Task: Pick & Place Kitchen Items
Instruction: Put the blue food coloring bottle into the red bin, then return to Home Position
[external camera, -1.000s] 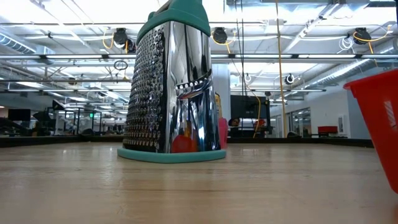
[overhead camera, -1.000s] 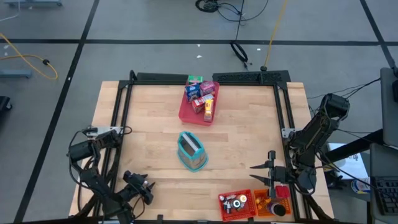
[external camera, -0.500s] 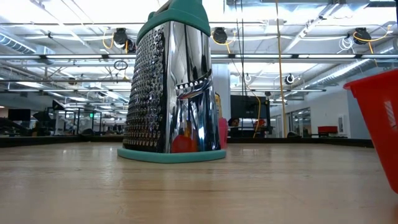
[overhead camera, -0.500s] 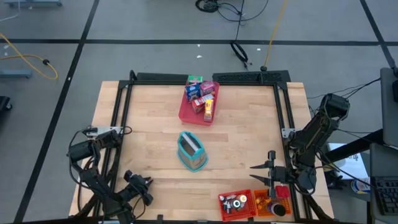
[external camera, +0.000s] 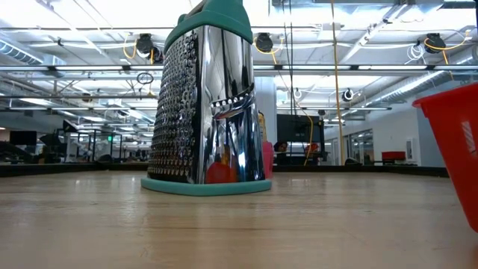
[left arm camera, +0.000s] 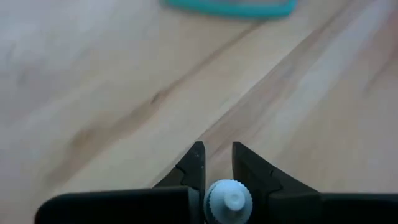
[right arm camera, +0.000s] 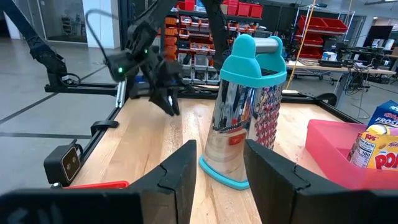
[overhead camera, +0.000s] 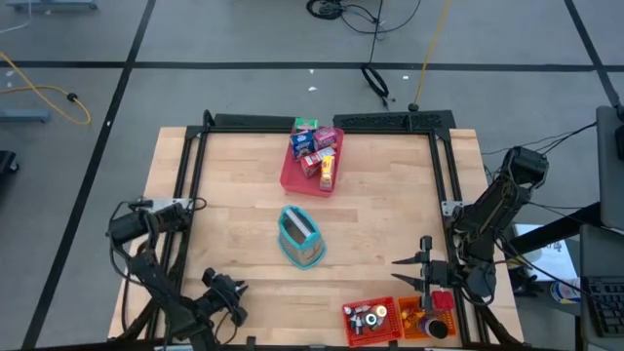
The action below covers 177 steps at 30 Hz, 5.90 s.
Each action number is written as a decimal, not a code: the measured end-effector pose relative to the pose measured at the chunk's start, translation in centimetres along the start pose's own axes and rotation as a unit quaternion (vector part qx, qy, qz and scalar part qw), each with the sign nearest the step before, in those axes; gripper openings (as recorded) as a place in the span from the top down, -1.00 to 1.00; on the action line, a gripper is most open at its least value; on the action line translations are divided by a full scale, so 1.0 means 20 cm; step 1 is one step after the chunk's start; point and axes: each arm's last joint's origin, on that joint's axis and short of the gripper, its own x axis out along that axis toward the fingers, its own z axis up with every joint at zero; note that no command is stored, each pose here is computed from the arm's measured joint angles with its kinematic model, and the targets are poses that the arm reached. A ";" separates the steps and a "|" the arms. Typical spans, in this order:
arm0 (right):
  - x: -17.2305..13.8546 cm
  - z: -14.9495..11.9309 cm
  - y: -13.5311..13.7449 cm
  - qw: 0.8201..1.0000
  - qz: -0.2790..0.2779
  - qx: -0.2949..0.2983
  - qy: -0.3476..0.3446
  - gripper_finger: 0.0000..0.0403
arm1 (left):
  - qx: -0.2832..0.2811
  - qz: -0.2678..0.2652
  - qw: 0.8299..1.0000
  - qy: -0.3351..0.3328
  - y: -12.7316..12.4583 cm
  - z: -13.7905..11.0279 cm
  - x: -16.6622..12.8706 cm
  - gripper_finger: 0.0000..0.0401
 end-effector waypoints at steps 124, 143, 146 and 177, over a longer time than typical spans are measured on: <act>-0.20 0.15 -0.58 0.995 -0.047 0.007 -0.090 0.38 | 0.279 -0.254 0.900 -0.221 0.15 1.52 -0.09 0.01; -0.26 0.07 -0.70 0.994 -0.058 0.023 -0.091 0.57 | 0.094 -0.210 0.926 -0.300 0.91 1.15 0.11 0.01; -0.24 0.02 -0.68 0.995 -0.064 0.009 -0.072 0.61 | 0.081 -0.222 0.922 -0.307 0.94 1.07 0.17 0.01; 0.09 -0.15 -0.97 0.999 0.022 0.025 0.003 0.77 | 0.018 -0.202 0.942 -0.268 1.07 0.76 0.40 0.01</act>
